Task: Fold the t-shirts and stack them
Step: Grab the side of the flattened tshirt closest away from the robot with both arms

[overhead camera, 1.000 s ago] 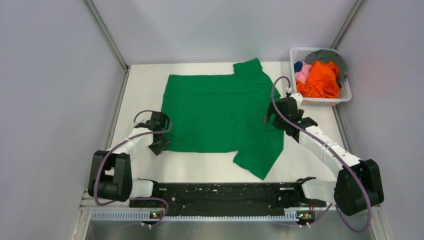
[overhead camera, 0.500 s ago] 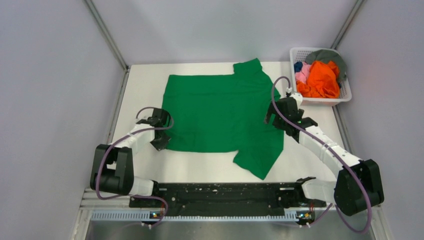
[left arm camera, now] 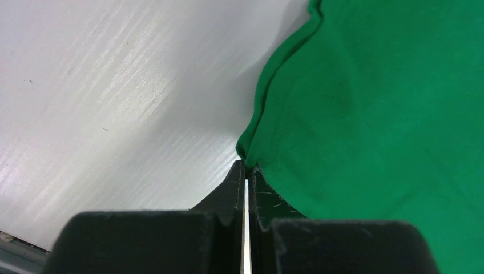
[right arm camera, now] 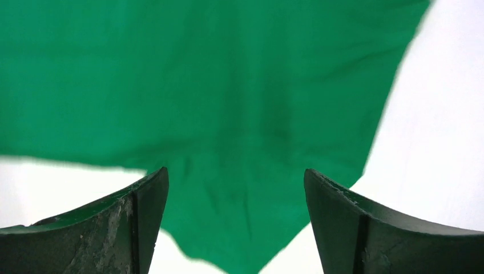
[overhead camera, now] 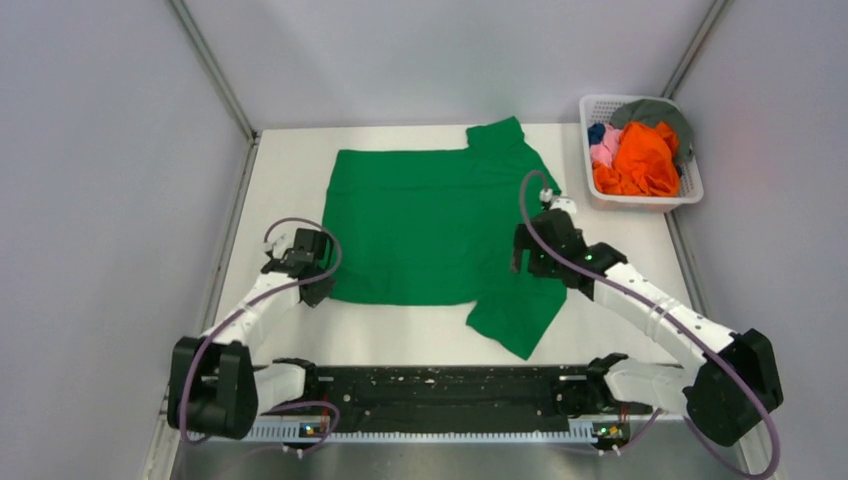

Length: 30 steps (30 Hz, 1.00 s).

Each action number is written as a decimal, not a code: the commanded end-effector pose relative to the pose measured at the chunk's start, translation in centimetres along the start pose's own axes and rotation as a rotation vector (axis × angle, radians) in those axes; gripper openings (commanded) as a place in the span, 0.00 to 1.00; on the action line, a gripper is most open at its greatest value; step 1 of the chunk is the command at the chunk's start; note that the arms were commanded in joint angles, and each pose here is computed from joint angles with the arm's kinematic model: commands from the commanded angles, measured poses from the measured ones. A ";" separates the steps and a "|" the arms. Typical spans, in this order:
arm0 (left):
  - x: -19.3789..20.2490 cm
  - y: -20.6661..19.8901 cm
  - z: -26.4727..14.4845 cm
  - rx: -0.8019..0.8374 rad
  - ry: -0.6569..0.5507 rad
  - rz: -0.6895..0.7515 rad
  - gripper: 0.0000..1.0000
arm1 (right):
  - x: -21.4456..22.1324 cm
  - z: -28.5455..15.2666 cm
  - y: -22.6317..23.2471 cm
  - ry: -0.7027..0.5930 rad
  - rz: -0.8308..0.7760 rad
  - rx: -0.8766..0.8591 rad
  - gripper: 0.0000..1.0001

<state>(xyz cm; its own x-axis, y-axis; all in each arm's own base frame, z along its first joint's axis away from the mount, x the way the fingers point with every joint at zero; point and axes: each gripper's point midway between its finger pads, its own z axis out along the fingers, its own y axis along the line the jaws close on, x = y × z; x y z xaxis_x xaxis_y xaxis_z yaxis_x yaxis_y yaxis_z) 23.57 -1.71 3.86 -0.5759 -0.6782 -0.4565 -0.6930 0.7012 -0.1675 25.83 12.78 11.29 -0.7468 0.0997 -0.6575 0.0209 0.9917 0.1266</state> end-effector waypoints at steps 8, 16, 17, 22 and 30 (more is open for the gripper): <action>-1.1 -1.2 -1.5 0.124 -0.065 -0.008 0.00 | 13.9 -5.3 1.4 0.337 -0.229 -0.064 0.82; -0.7 -1.4 -1.0 0.123 -0.048 -0.006 0.00 | 17.9 -3.5 1.1 0.440 -0.254 -0.008 0.69; -0.7 -1.3 -1.0 0.120 -0.049 -0.006 0.00 | 18.2 -3.3 1.3 0.446 -0.252 -0.018 0.69; -0.7 -1.3 -1.0 0.121 -0.052 -0.008 0.00 | 18.8 -2.7 1.0 0.447 -0.248 -0.009 0.67; -0.9 -1.5 -1.1 0.125 -0.053 -0.012 0.00 | 18.9 -1.8 0.0 0.417 -0.218 0.065 0.36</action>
<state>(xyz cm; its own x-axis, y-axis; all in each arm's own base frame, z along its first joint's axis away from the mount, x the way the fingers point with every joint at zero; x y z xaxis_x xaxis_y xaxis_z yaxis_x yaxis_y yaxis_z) 23.94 -2.36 5.12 -0.5533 -0.6769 -0.4854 -0.6489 0.7157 -0.2583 10.24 14.93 1.13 -0.9433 -0.1675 -0.2864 -0.1744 0.9847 -0.0013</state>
